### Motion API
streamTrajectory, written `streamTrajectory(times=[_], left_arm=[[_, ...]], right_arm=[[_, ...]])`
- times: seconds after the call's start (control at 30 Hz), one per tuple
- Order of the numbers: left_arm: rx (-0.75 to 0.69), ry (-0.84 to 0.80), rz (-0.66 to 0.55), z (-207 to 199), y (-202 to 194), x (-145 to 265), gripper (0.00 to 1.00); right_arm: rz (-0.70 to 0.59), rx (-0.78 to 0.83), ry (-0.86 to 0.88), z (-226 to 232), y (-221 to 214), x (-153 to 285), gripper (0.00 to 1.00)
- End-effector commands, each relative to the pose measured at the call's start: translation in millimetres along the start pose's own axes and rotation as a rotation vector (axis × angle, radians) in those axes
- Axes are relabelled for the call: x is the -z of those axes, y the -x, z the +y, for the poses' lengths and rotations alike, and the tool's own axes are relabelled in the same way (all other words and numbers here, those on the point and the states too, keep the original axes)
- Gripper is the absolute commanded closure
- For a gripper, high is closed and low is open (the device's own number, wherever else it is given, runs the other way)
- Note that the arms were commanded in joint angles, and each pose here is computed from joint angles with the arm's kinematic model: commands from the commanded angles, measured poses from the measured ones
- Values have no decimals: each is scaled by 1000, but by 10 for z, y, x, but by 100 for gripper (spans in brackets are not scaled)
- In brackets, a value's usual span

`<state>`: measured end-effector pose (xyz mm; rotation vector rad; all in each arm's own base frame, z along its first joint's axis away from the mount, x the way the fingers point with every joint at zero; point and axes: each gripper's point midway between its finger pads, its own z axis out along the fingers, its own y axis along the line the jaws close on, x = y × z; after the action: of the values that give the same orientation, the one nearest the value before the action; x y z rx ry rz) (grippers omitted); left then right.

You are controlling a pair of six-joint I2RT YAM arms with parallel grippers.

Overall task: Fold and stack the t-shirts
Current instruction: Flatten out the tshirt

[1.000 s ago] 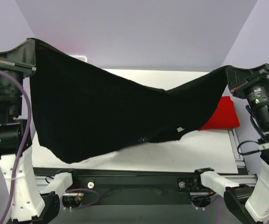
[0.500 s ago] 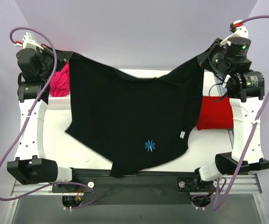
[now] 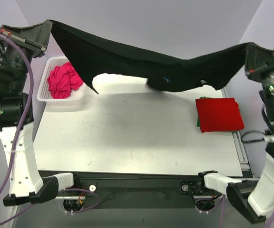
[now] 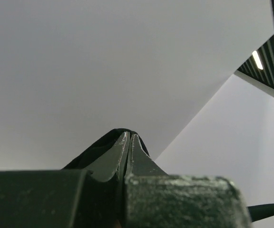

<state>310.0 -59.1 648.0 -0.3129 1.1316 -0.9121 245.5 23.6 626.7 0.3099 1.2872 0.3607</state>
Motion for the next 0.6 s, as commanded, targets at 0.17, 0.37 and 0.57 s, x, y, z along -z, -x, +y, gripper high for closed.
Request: streamTrajectory(times=[0.17,0.37,0.57], left_arm=[[-221,-70,-277,-952,819,768,100],[-258,-21,-365,-960,968,1060,100],[-145,89,-185,-165,333,558,100]], right_arm=[[-351,19,16,77,1018,597,100],[-400,44,27,116,1147,597,100],[-312,89,3,101,815,-57,100]])
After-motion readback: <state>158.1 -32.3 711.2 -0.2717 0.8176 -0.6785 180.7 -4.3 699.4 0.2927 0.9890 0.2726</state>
